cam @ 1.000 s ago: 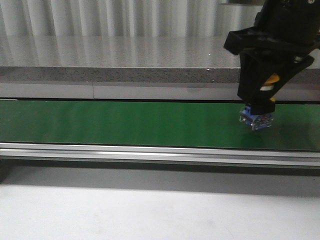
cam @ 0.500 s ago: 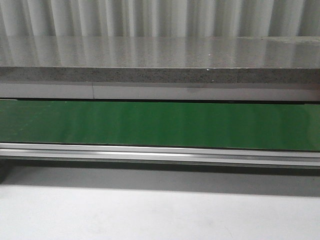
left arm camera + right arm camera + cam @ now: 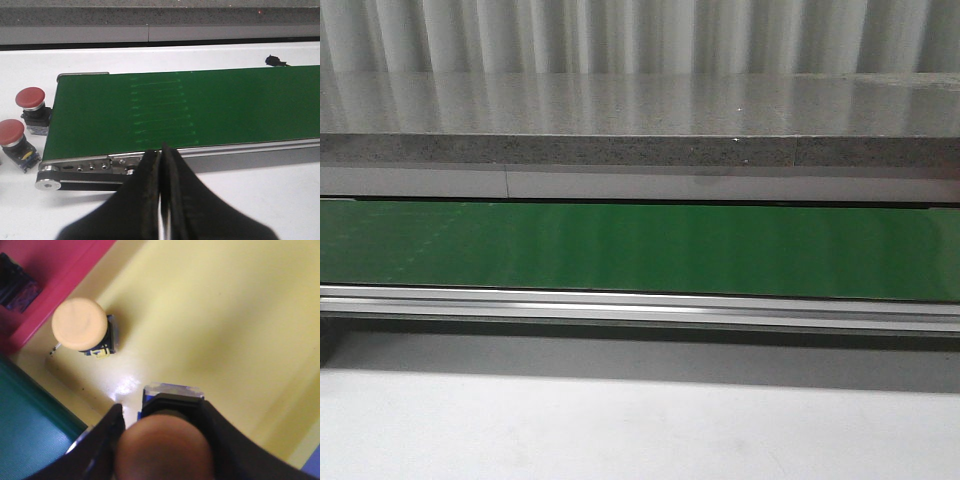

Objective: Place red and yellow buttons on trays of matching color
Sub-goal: 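Carry the yellow button into the yellow tray and open the right gripper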

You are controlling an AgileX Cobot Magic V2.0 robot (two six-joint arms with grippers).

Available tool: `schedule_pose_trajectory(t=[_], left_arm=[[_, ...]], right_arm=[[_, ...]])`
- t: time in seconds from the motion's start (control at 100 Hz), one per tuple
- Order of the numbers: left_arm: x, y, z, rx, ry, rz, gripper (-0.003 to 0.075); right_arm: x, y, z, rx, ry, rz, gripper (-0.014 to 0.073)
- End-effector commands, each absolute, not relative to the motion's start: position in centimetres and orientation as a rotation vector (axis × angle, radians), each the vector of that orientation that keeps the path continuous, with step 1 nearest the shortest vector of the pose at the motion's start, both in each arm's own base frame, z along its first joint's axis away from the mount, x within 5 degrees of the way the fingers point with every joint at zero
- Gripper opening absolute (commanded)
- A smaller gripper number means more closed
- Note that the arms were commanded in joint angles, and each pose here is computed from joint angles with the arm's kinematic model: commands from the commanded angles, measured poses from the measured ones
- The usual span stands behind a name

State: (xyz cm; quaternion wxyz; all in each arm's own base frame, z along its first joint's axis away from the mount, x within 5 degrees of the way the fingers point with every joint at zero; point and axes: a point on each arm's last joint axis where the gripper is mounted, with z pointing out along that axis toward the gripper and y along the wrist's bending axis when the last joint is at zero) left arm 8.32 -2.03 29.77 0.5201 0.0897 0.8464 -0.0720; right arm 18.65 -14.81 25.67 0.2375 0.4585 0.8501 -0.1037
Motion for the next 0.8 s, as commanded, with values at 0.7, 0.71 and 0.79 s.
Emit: schedule_pose_trajectory(t=[0.7, 0.71, 0.79], left_arm=[[8.6, -2.2, 31.2, 0.199, 1.935, -0.194, -0.0020], [8.6, -2.2, 31.2, 0.199, 1.935, -0.194, -0.0020], [8.6, -2.2, 31.2, 0.199, 1.935, -0.194, -0.0020]], right_arm=[[20.7, -16.1, 23.1, 1.290, 2.375, -0.229, 0.0543], [20.6, -16.0, 23.4, 1.288, 2.369, -0.230, 0.0543], [19.8, -15.4, 25.0, 1.255, 2.334, -0.243, 0.0543]])
